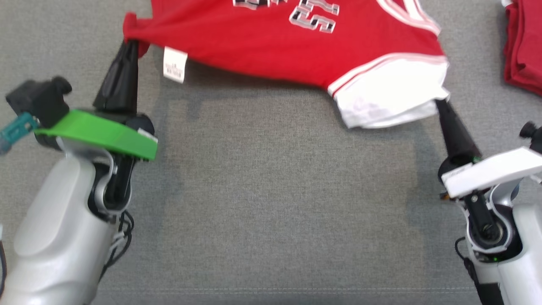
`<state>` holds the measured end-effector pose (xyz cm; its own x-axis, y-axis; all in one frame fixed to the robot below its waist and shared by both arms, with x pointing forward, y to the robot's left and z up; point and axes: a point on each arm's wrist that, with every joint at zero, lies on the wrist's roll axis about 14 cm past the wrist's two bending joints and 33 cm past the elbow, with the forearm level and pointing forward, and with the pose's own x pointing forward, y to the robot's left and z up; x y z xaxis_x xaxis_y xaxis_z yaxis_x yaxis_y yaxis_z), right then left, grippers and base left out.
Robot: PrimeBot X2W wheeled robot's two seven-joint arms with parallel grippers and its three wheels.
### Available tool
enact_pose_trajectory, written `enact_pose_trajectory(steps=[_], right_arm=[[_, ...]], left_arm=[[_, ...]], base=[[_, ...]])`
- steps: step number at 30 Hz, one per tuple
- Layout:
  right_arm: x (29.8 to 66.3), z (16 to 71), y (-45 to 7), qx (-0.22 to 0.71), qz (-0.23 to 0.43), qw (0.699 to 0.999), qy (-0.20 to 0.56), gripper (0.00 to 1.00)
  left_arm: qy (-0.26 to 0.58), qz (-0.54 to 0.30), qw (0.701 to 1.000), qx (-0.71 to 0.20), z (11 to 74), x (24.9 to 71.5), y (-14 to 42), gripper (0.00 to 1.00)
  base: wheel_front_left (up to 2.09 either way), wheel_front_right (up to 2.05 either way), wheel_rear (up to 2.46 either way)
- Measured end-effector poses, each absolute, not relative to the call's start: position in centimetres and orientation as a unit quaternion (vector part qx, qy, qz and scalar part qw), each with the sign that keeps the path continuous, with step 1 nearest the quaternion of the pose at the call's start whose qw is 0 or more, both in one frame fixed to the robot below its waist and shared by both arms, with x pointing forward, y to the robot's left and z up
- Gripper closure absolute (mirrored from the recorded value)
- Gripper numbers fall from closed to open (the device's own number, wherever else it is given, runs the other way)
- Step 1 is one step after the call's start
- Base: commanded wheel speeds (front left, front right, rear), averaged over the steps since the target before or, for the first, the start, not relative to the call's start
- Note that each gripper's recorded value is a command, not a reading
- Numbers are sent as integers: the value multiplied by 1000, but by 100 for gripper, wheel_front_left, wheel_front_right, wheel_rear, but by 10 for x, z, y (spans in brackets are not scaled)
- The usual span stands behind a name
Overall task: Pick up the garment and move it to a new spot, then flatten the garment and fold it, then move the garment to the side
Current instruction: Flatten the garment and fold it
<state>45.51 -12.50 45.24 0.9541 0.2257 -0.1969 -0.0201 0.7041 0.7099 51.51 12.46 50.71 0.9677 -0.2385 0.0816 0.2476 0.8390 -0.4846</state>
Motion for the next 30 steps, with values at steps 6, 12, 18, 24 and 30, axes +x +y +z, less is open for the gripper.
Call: enact_pose_trajectory(steps=[6, 12, 18, 24, 30], right_arm=[[418, 448, -126, 347, 76, 922, 154, 100], [380, 439, -115, 325, 97, 922, 186, 100], [345, 434, -98, 324, 122, 913, 213, 100], [323, 436, -94, 322, 129, 911, 222, 100], [311, 434, -95, 310, 134, 912, 232, 100]], left_arm=[[5, -108, 956, -274, 497, 479, 130, 100], [13, -100, 959, -265, 490, 451, 134, 100], [17, -67, 965, -254, 483, 423, 156, 100], [29, -42, 964, -263, 471, 400, 165, 100], [40, -39, 962, -266, 462, 391, 161, 100]], base=[[0, 0, 0], [0, 0, 0], [0, 0, 0], [0, 0, 0], [0, 0, 0]])
